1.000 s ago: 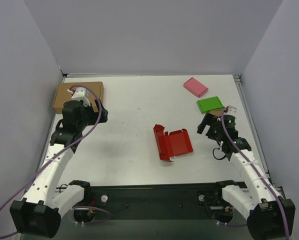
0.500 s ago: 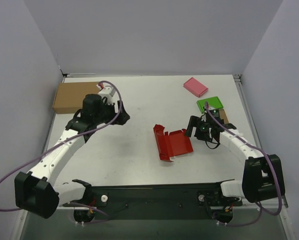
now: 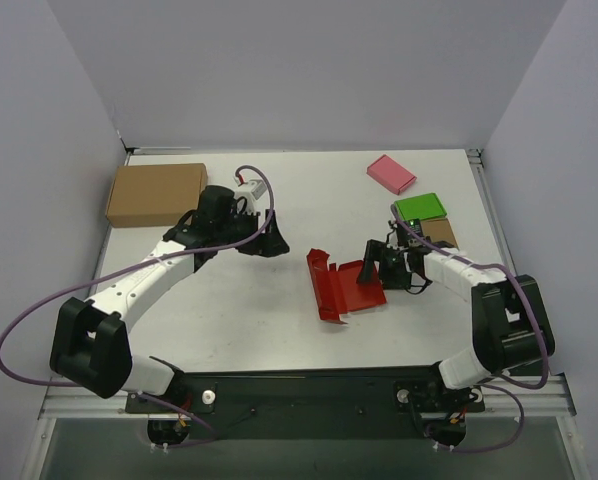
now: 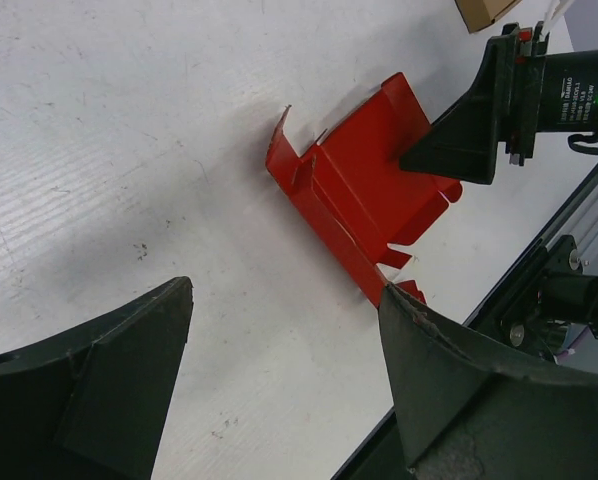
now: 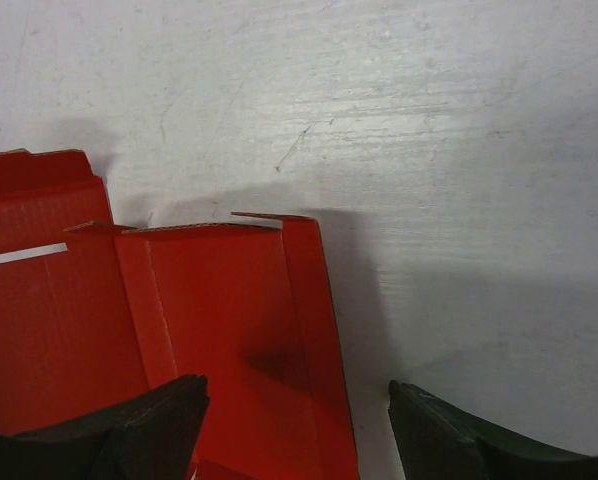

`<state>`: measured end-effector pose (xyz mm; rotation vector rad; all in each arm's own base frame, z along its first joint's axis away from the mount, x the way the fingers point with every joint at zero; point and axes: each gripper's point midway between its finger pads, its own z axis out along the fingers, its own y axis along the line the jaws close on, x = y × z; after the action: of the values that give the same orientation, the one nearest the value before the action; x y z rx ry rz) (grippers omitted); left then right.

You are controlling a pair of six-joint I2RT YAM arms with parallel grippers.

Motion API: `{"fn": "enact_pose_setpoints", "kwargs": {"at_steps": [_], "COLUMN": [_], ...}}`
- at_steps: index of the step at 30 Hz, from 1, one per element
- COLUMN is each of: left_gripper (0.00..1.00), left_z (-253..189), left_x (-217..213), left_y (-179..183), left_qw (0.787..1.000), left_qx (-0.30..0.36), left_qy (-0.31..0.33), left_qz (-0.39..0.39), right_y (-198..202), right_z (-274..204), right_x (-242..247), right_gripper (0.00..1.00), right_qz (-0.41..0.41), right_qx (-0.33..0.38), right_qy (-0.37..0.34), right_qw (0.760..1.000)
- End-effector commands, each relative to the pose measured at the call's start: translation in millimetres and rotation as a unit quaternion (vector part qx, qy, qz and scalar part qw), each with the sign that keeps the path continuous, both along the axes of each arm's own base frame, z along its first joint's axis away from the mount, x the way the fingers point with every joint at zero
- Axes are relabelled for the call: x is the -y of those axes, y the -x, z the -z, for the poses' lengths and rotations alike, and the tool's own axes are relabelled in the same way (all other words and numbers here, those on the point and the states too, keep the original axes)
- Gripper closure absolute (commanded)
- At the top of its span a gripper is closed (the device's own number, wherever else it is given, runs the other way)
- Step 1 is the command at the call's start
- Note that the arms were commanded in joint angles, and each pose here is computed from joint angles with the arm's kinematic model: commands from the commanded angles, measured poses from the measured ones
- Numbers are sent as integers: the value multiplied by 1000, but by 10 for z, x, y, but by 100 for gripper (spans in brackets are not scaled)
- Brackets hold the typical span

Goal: Fold the paper box

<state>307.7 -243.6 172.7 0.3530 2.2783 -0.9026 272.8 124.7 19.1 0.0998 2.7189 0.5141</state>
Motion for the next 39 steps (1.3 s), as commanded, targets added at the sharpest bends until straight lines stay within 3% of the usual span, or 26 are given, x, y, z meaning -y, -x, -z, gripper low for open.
{"fn": "enact_pose_setpoints", "kwargs": {"at_steps": [1, 15, 19, 25, 34, 39], "left_gripper": [15, 16, 15, 15, 15, 15], "left_z": [-121, 65, 92, 145, 170, 304], "left_x": [84, 109, 93, 61, 76, 71], "left_y": [-27, -7, -27, -47, -16, 3], "left_qw": [999, 999, 999, 999, 999, 997], "left_qx": [17, -14, -15, -15, -9, -20], "left_qy": [23, 8, 1, -23, -36, -67], "left_qz": [19, 33, 29, 26, 31, 31], "right_y": [41, 1, -24, -61, -46, 21], "right_z": [26, 33, -55, -384, -899, -981], "right_x": [-80, -281, -329, -385, -469, -481], "right_gripper": [27, 57, 78, 99, 100, 100], "right_qz": [-9, 25, 40, 55, 74, 77], "right_qx": [-12, -16, -6, 47, 142, 148], "right_qy": [-14, -81, -102, -111, -91, -89], "right_qw": [1000, 996, 994, 991, 983, 982]}}
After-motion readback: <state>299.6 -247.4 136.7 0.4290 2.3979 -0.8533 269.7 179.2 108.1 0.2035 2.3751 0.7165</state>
